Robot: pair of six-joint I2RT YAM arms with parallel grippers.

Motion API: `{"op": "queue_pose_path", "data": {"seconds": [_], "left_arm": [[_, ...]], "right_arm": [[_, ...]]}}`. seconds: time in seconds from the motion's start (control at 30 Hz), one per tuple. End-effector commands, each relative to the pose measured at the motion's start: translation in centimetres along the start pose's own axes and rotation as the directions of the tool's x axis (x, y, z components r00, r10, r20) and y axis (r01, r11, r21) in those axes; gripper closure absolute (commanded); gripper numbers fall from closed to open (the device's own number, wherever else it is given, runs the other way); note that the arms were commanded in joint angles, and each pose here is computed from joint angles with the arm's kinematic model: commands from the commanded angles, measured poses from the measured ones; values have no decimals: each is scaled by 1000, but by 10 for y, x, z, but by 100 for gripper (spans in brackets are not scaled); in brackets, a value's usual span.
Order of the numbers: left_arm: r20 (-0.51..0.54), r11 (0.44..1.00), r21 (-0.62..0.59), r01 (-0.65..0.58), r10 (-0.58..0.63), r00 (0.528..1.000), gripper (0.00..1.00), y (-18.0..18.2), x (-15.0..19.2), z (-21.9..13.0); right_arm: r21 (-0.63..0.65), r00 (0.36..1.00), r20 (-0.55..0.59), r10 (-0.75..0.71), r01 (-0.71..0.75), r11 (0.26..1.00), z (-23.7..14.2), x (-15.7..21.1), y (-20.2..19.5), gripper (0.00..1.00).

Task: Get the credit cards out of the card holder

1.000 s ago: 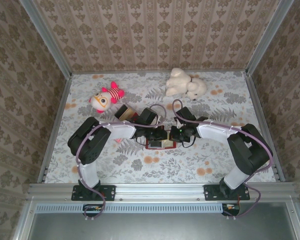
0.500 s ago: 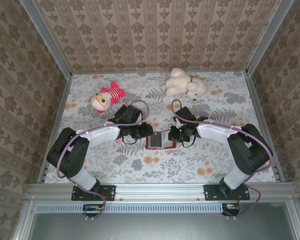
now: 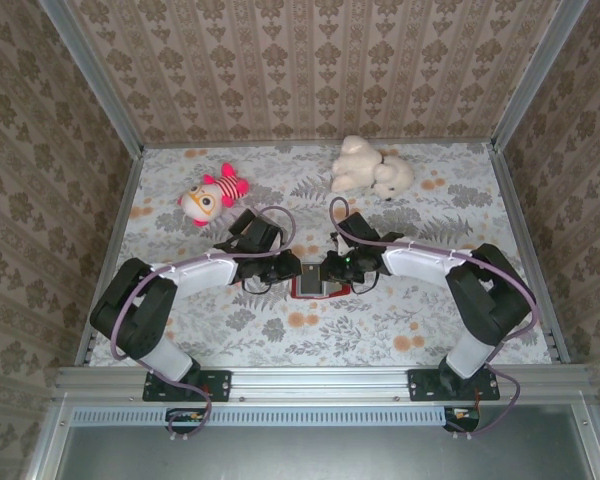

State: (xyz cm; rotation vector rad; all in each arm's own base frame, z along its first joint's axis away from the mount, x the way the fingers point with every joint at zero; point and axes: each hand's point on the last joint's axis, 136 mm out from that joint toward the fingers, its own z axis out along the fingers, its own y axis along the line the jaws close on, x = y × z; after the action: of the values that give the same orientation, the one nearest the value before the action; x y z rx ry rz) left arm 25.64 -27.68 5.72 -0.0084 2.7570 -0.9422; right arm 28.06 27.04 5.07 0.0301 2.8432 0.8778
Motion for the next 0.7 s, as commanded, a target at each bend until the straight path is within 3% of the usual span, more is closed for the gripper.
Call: {"op": "queue_pose_path", "data": {"seconds": [0.0,0.67], "left_arm": [[-3,1000,6,-5,5,1000,83,0,3,3],[-34,999,-44,18,-20,999,86,16,19,25]], "right_arm": [[1,1000,6,24,-24,1000,5,-9,2,82],[7,999,-38,-19,20,1000,16,-12,-9,82]]}}
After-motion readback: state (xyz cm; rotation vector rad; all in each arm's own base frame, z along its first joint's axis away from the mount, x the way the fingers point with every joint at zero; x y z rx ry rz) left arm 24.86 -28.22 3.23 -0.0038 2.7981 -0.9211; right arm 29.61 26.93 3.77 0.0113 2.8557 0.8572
